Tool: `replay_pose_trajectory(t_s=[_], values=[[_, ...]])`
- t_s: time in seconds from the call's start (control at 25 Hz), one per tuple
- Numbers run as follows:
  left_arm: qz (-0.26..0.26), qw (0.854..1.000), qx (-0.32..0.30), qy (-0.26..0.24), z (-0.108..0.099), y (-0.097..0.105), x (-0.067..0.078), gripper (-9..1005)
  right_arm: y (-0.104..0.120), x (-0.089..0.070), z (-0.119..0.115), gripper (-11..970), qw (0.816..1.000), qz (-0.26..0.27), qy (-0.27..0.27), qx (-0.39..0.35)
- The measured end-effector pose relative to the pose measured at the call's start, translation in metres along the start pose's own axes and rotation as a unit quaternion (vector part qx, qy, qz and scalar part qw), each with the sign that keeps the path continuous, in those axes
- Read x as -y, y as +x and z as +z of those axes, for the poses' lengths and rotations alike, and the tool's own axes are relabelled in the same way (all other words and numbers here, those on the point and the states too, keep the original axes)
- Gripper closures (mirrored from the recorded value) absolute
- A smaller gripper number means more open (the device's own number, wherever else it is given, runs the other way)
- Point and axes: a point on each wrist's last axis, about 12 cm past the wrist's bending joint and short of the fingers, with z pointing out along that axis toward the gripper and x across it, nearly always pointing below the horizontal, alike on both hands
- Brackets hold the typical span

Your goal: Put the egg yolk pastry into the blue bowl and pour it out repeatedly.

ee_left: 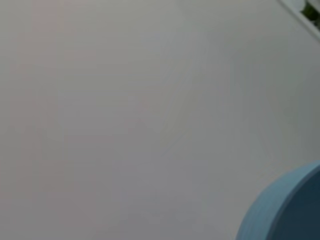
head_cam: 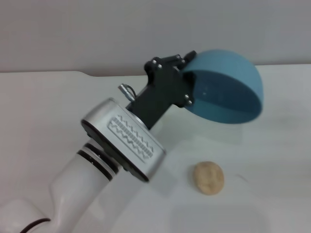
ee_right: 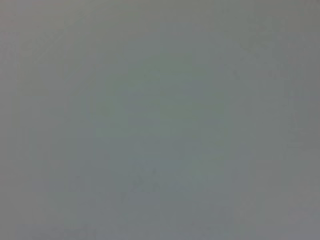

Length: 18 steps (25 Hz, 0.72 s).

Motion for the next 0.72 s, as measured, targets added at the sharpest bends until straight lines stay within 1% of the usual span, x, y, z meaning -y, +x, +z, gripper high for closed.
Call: replay_pose_trajectory(t_s=[0.08, 0.16, 0.2, 0.32, 0.4, 0.52, 0.6, 0.72], values=[[-0.019, 0.999, -0.018, -0.021, 0.001, 0.004, -0.006, 987, 0.001, -0.001, 0.000, 574, 1.000, -0.003, -0.002, -0.005], [-0.058, 0.995, -0.056, -0.063, 0.004, 0.012, -0.020, 986, 0.005, -0.004, 0.003, 574, 1.000, -0.014, -0.014, -0.024], [-0.058, 0.995, -0.056, -0.063, 0.004, 0.012, -0.020, 986, 0.005, -0.004, 0.003, 574, 1.000, -0.014, -0.014, -0.024], [-0.119, 0.982, -0.111, -0.098, 0.012, 0.021, -0.039, 985, 0.009, -0.012, 0.009, 575, 0.997, -0.036, -0.037, -0.051], [-0.148, 0.973, -0.149, -0.099, 0.016, 0.029, -0.049, 985, 0.012, -0.021, 0.016, 575, 0.993, -0.063, -0.060, -0.076], [-0.197, 0.952, -0.216, -0.091, 0.022, 0.046, -0.073, 985, 0.020, -0.033, 0.027, 575, 0.983, -0.103, -0.093, -0.121], [-0.230, 0.936, -0.252, -0.079, 0.022, 0.056, -0.085, 984, 0.025, -0.041, 0.033, 575, 0.974, -0.124, -0.114, -0.149], [-0.282, 0.908, -0.302, -0.068, 0.020, 0.072, -0.108, 984, 0.037, -0.056, 0.044, 575, 0.952, -0.167, -0.154, -0.204]])
